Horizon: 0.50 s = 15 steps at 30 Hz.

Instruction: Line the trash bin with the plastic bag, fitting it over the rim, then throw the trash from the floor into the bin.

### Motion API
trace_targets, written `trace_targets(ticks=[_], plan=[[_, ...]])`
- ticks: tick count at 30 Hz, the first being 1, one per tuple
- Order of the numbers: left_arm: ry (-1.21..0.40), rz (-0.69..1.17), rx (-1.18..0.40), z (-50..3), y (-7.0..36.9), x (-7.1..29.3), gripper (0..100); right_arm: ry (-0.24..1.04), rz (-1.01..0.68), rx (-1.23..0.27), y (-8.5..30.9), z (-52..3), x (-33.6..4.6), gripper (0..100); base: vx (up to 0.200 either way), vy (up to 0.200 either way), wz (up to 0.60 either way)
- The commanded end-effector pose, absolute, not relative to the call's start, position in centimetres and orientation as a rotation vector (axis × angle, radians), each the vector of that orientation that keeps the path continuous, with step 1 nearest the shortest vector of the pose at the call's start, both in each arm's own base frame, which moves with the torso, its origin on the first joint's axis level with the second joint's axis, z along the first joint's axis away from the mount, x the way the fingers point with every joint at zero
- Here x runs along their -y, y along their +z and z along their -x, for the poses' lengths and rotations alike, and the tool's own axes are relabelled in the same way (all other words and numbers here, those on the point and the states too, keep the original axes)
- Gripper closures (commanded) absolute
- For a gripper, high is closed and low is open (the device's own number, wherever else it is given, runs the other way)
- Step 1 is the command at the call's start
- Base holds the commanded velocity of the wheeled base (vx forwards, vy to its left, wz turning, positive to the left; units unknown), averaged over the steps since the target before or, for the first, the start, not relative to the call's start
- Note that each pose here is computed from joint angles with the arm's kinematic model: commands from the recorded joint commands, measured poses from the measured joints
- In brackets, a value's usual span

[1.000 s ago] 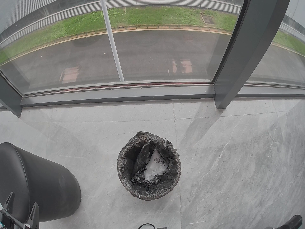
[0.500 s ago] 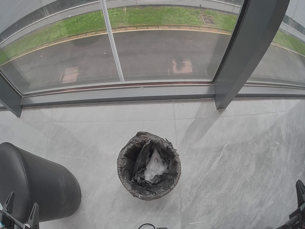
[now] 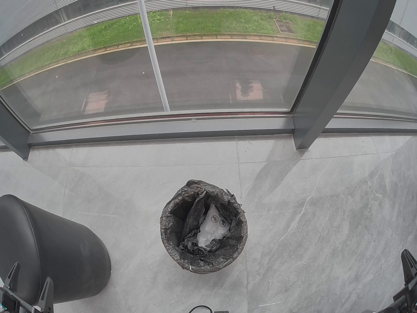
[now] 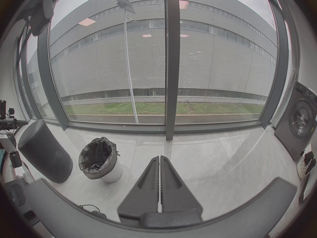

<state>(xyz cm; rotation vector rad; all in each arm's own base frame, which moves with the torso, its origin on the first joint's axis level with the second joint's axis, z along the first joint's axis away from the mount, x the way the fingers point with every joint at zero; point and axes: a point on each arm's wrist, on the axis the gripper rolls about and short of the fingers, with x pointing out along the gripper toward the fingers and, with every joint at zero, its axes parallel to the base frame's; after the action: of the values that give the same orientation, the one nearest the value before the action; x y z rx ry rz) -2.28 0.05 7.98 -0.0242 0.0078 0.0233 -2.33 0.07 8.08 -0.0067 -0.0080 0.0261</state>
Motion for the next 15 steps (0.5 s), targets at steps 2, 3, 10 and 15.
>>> trace_targets(ticks=[2, 3, 10, 15], plan=[[0.023, 0.024, -0.006, 2.3, 7.54, -0.05, 0, 0.023, 0.0, 0.003, 7.58, 2.28, -0.07, 100, 0.0, 0.0, 0.0], [0.023, 0.024, -0.006, 2.3, 7.54, -0.05, 0, 0.023, 0.0, 0.003, 7.58, 2.28, -0.07, 100, 0.0, 0.0, 0.0], [0.023, 0.024, -0.006, 2.3, 7.54, -0.05, 0, 0.023, -0.001, 0.003, 7.58, 2.28, -0.07, 100, 0.0, 0.0, 0.0], [0.023, 0.024, -0.006, 2.3, 7.54, -0.05, 0, 0.021, -0.003, 0.002, 7.56, 2.28, -0.06, 100, 0.0, 0.0, 0.0]])
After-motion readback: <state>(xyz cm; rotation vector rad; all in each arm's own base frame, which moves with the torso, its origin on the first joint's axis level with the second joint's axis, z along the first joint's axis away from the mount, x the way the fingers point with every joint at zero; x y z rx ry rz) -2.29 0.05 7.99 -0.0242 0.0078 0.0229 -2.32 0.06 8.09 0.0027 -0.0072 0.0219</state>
